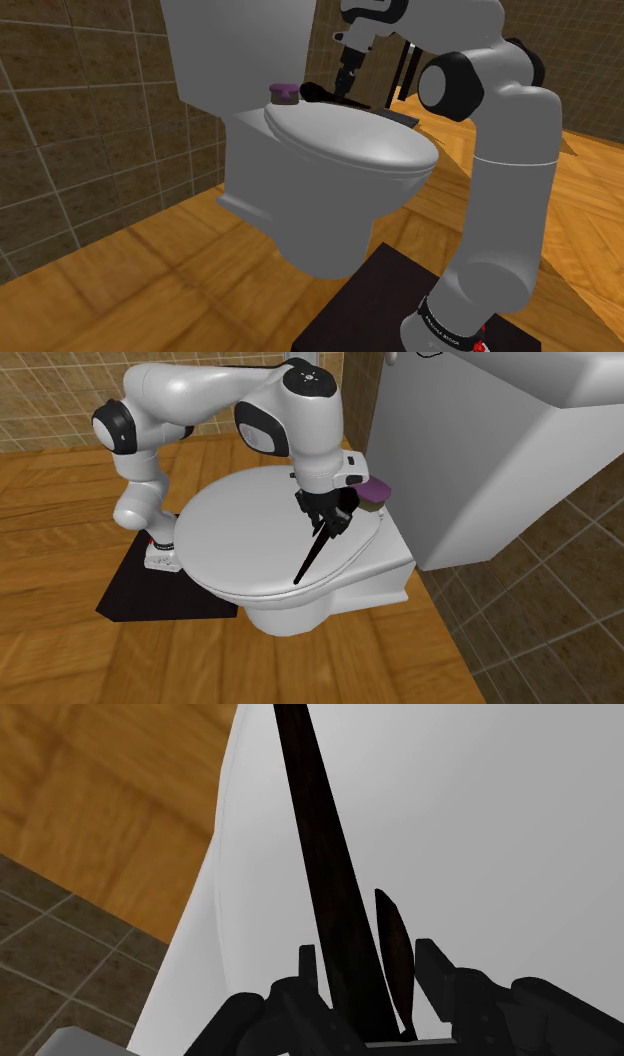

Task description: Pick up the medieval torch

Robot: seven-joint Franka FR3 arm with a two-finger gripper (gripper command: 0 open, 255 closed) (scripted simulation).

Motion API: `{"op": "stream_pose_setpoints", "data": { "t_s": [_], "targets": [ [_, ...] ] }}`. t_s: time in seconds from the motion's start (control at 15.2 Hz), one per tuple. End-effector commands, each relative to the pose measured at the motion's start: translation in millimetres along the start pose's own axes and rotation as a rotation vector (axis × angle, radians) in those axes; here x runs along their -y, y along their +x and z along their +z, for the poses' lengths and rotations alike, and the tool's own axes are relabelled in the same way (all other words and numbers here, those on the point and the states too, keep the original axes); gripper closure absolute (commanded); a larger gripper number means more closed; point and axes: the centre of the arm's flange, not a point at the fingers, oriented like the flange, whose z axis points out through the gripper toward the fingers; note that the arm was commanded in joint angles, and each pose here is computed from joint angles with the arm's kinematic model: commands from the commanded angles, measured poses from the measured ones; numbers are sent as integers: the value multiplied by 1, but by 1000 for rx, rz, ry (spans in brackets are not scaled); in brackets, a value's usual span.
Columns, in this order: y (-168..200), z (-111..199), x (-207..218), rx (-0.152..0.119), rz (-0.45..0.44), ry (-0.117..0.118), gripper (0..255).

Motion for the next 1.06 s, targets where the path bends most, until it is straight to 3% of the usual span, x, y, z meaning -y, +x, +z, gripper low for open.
{"op": "stream_pose_setpoints", "data": {
  "t_s": [0.0,0.99],
  "targets": [
    [1,-8,-1,0,0,0,255],
    [12,-77,-1,0,0,0,255]
  ]
}}
